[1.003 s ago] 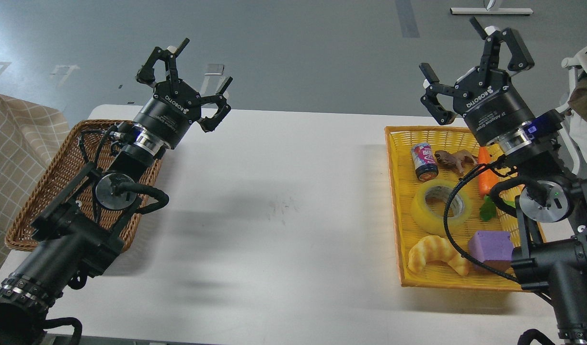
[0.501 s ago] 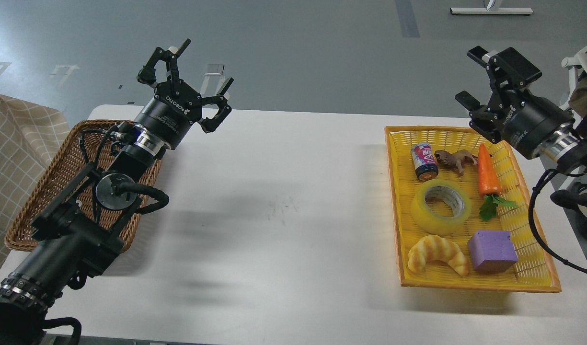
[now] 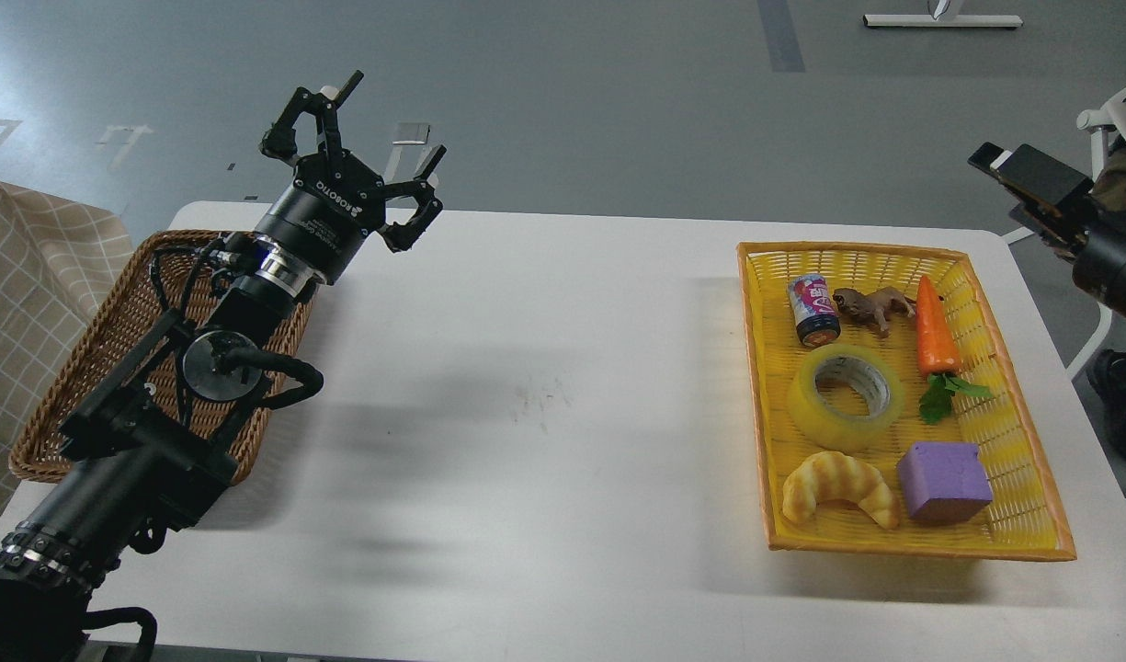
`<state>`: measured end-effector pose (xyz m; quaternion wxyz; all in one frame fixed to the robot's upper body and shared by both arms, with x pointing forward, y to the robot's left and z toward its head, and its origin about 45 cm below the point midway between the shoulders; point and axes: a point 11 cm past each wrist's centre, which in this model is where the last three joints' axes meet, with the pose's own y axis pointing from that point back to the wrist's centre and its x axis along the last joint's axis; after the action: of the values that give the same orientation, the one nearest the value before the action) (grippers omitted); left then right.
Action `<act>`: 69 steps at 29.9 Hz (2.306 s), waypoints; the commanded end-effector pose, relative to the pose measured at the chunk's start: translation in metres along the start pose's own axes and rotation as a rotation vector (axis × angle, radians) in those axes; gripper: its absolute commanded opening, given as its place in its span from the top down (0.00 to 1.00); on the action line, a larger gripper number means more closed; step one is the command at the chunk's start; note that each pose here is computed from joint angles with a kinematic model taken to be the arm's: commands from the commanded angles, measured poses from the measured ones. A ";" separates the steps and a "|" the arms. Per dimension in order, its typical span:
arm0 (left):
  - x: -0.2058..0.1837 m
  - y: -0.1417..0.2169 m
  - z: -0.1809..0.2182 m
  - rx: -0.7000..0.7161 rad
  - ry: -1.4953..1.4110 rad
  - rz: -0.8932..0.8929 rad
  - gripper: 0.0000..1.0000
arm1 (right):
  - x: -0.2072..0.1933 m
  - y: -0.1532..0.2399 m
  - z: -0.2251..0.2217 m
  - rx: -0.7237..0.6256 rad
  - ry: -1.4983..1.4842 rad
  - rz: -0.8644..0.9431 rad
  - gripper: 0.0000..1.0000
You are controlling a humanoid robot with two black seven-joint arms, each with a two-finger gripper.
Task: Place and transfer tape with both arms
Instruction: 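Move the right gripper out and lower it toward the yellow basket, then reach the right gripper into the yellow tape roll's hole and grasp it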
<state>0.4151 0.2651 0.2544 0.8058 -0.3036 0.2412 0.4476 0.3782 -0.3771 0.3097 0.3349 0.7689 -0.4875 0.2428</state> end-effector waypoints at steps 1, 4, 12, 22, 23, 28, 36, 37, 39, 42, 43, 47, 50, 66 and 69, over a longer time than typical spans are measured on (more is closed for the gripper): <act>0.000 0.001 -0.001 -0.001 0.002 0.002 0.02 | 0.009 0.007 0.006 -0.052 0.087 -0.010 0.00; 0.000 0.000 0.000 -0.003 0.002 0.000 0.02 | 0.003 0.005 0.009 -0.092 0.176 -0.061 0.00; 0.001 0.001 0.001 -0.004 0.000 0.003 0.02 | -0.036 -0.001 0.013 -0.172 0.502 -0.209 0.00; 0.001 0.001 0.002 -0.006 -0.002 0.002 0.02 | -0.080 -0.003 0.022 -0.188 0.542 -0.337 0.00; 0.000 0.000 0.002 -0.006 -0.002 0.001 0.02 | -0.082 -0.003 0.023 -0.188 0.541 -0.340 0.00; 0.000 0.000 0.002 -0.007 0.001 -0.001 0.02 | -0.094 -0.005 0.032 -0.221 0.625 -0.373 0.01; -0.002 -0.001 0.003 -0.009 0.001 -0.008 0.02 | -0.103 -0.016 0.043 -0.255 0.686 -0.392 0.01; -0.002 -0.001 0.003 -0.009 0.001 -0.008 0.02 | -0.103 -0.016 0.043 -0.256 0.686 -0.392 0.01; -0.003 -0.001 0.004 -0.010 -0.001 -0.010 0.02 | -0.111 -0.019 0.046 -0.259 0.715 -0.420 0.01; -0.003 -0.001 0.004 -0.010 -0.001 -0.010 0.02 | -0.115 -0.024 0.045 -0.259 0.748 -0.447 0.02; -0.003 -0.001 0.004 -0.010 -0.001 -0.010 0.02 | -0.115 -0.024 0.045 -0.259 0.748 -0.448 0.02; -0.004 -0.001 0.004 -0.010 -0.001 -0.012 0.02 | -0.122 -0.030 0.046 -0.258 0.755 -0.470 0.03; -0.004 -0.001 0.004 -0.011 0.000 -0.012 0.02 | -0.128 -0.033 0.046 -0.253 0.748 -0.478 0.03; -0.003 -0.001 0.007 -0.016 -0.001 -0.010 0.02 | -0.139 -0.043 0.061 -0.297 0.735 -0.513 0.12; -0.003 -0.001 0.007 -0.016 -0.003 -0.009 0.02 | -0.142 -0.046 0.058 -0.290 0.730 -0.513 0.14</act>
<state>0.4154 0.2678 0.2612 0.8057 -0.3109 0.2356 0.4458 0.3636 -0.3276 0.1602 0.6405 0.6716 -0.1603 0.3363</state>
